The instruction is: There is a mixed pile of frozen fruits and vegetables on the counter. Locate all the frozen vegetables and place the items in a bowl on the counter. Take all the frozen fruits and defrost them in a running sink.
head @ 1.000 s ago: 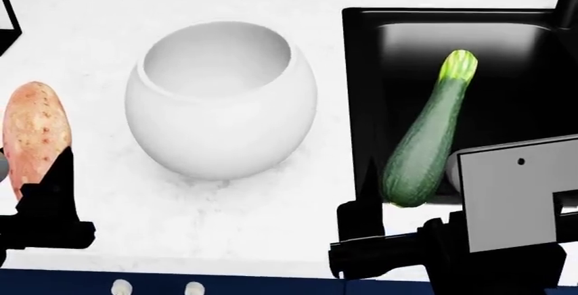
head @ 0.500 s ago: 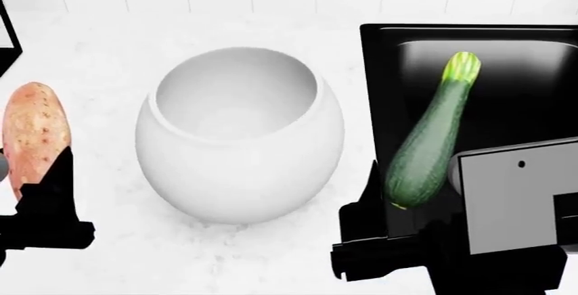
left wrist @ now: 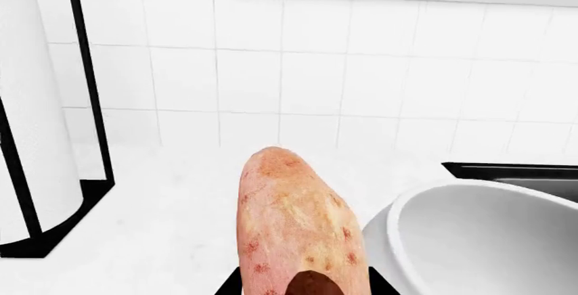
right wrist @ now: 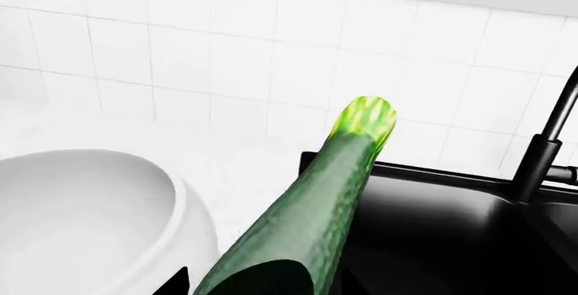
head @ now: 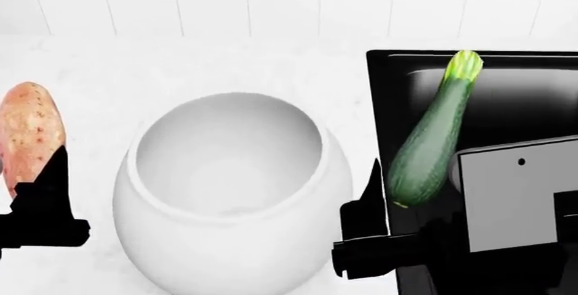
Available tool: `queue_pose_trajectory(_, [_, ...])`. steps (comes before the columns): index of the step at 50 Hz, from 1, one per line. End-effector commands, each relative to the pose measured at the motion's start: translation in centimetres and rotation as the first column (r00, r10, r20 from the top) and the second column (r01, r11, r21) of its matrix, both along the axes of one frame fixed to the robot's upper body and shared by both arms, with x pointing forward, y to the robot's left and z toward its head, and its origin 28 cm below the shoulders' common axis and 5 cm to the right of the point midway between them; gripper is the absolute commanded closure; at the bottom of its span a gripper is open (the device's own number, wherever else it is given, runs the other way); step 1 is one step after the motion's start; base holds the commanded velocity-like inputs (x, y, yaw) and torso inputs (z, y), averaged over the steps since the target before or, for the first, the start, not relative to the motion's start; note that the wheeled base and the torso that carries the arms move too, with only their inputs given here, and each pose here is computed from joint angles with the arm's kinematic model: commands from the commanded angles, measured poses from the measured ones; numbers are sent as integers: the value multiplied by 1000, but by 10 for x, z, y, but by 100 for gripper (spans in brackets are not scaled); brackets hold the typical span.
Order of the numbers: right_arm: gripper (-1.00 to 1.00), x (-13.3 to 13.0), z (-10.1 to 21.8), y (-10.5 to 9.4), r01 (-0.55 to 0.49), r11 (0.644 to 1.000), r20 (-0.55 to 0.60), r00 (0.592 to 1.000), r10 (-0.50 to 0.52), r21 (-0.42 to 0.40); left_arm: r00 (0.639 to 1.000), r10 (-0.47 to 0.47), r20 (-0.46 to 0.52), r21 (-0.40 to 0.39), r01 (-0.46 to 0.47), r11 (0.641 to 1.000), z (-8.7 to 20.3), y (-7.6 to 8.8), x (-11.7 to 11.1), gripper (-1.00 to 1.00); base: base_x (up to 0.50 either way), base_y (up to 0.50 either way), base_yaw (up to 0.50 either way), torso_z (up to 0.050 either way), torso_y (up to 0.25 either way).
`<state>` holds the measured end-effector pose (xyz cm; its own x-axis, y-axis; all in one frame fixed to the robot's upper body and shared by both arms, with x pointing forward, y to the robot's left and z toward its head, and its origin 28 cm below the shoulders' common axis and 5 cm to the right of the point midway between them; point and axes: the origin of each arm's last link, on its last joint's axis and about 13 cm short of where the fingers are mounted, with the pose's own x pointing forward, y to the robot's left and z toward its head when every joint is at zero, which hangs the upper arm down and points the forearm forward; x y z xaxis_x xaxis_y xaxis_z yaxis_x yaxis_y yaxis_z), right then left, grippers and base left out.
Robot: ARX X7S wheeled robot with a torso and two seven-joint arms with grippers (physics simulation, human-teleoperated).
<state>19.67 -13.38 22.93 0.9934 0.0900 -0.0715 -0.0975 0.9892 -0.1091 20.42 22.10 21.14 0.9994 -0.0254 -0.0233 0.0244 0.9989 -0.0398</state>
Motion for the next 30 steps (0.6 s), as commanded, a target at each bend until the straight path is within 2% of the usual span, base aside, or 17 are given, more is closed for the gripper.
queue_pose_trajectory(1, [100,0,7,-3,6,1000,30,1000,-6,11,1000,11,28,30,-12,999,5,0,6,100,0,0,0,0,0])
queue_pose_trajectory(12, [100,-1,8,-4,11,1000,33,999,-11,11,1000,15,25,31,-16,999,6,1,5,100,0,0,0,0,1])
queue_pose_trajectory(16, [100,-2,14,-5,15,1000,45,999,-16,14,999,-14,38,42,13,999,12,-3,7,100,0,0,0,0,0])
queue_pose_trajectory(18, [100,-4,16,-6,16,1000,55,998,-17,21,994,-59,96,39,55,998,31,-4,10,100,0,0,0,0,0])
queue_pose_trajectory(22, [100,-6,15,-8,10,1000,56,998,-12,28,988,-124,86,64,119,991,49,-8,18,100,0,0,0,0,0])
queue_pose_trajectory(25, [100,-7,15,-8,0,999,62,998,-2,36,985,-150,85,135,138,981,62,-6,22,100,0,0,0,0,0])
queue_pose_trajectory(27, [100,-7,17,-11,4,999,65,998,-6,37,979,-193,72,131,183,974,70,-7,23,100,0,0,0,0,5])
queue_pose_trajectory(30, [100,-9,20,-14,11,999,65,998,-13,30,961,-276,34,183,265,947,84,-7,29,100,0,0,0,3,0])
